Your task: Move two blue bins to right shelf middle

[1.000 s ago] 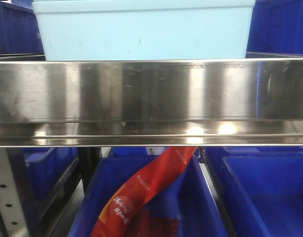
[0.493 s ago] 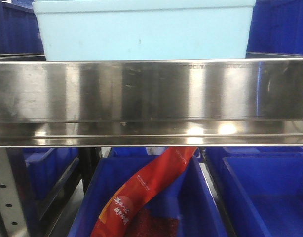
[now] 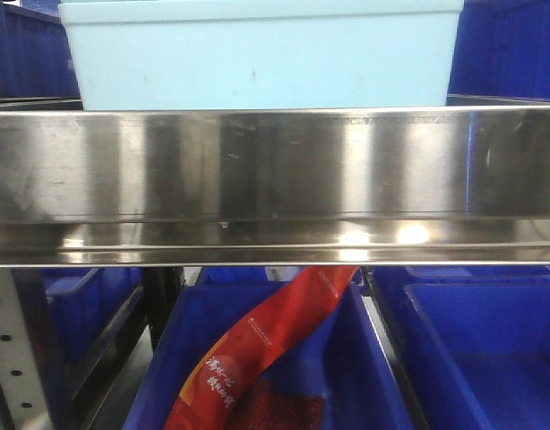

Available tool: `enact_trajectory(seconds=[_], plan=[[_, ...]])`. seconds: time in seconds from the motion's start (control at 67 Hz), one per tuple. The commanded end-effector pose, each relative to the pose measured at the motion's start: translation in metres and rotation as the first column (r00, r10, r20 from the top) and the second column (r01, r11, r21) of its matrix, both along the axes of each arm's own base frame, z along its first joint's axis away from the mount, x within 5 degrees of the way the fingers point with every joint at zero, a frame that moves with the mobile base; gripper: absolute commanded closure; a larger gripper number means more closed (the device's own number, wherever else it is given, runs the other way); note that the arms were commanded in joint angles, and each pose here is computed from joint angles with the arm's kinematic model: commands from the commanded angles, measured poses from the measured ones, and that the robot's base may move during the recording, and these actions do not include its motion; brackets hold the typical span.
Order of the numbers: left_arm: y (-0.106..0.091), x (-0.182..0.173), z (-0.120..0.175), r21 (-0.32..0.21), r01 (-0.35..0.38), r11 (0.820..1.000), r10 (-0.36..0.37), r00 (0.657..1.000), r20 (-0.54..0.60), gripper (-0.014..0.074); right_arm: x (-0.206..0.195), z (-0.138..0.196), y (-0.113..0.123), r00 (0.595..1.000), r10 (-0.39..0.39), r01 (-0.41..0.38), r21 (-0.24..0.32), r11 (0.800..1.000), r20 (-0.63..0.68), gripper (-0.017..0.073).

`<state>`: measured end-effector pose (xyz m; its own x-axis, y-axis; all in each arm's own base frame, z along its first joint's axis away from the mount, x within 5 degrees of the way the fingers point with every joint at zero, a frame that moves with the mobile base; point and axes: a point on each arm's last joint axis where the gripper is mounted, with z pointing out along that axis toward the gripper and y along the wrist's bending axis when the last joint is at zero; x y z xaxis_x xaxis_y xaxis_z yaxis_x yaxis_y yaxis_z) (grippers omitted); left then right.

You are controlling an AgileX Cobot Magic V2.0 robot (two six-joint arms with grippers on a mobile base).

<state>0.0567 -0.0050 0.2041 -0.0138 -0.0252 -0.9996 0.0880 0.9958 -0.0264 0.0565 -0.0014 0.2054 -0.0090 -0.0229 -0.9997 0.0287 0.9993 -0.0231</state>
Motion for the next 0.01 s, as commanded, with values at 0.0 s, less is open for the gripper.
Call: enact_trajectory(seconds=[0.0], plan=[[0.0001,-0.0005,0.0027,-0.003,-0.001,1.0,0.001,1.0,0.028,0.0704,0.0,0.0011,-0.0004,1.0,-0.006,0.006,-0.01,1.0,0.021,0.0721]])
